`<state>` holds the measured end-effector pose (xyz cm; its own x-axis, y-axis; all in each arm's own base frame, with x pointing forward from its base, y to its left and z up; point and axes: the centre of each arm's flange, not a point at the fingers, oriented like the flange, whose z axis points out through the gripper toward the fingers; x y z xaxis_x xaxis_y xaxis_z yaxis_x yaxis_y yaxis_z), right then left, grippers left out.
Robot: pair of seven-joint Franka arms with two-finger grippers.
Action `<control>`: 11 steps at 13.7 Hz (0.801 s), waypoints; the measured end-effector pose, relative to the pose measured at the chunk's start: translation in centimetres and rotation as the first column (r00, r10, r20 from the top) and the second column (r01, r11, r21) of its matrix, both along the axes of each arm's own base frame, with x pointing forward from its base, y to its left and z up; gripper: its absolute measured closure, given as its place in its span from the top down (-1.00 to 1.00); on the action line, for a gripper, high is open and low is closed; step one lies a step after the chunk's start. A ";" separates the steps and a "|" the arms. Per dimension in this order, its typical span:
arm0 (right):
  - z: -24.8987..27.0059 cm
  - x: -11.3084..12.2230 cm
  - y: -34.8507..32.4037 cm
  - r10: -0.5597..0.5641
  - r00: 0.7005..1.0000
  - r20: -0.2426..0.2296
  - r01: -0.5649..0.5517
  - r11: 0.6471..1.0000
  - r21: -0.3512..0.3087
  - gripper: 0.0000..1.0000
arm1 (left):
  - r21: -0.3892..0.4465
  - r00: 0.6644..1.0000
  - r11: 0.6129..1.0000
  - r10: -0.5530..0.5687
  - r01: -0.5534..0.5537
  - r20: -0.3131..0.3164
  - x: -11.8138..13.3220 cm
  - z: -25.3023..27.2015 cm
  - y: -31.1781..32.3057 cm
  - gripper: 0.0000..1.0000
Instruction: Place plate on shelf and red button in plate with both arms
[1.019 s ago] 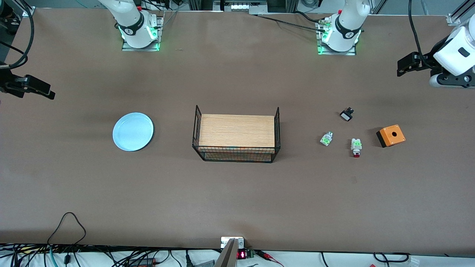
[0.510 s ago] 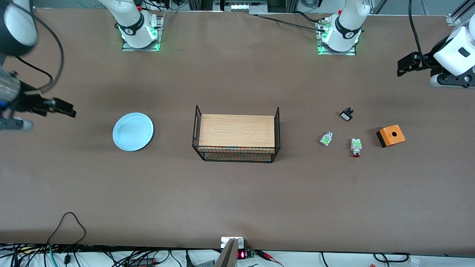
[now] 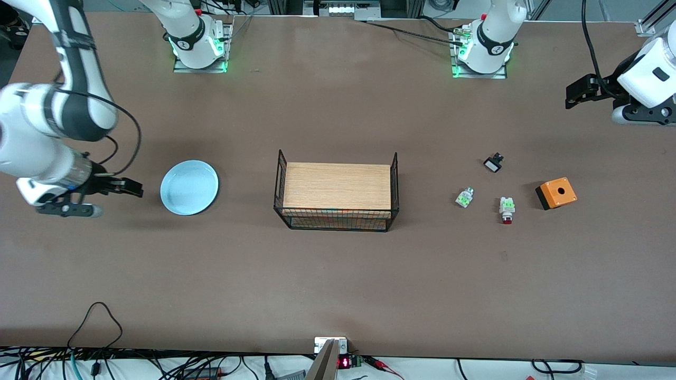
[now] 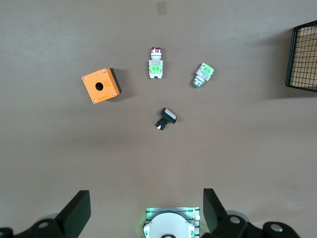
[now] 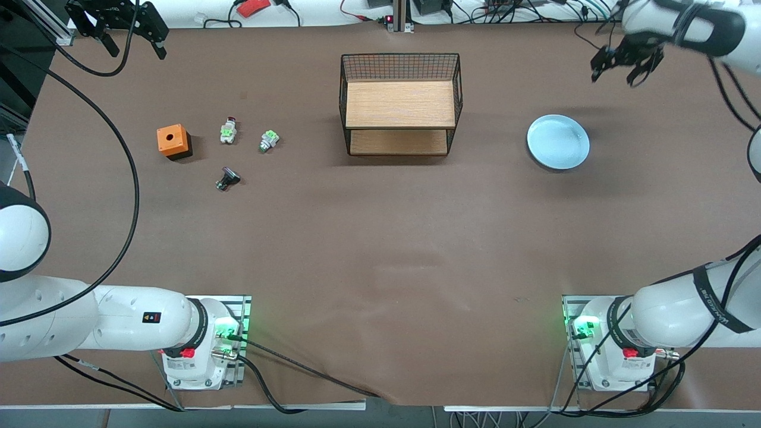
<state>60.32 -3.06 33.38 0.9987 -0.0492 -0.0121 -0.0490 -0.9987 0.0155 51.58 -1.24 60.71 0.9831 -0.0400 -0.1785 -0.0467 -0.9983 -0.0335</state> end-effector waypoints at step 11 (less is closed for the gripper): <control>-11.6 -7.5 -0.3 0.109 0.989 -0.101 -0.114 0.992 -0.048 1.00 | -0.001 1.000 1.000 -0.001 0.001 0.025 0.5 -0.1 0.0 1.00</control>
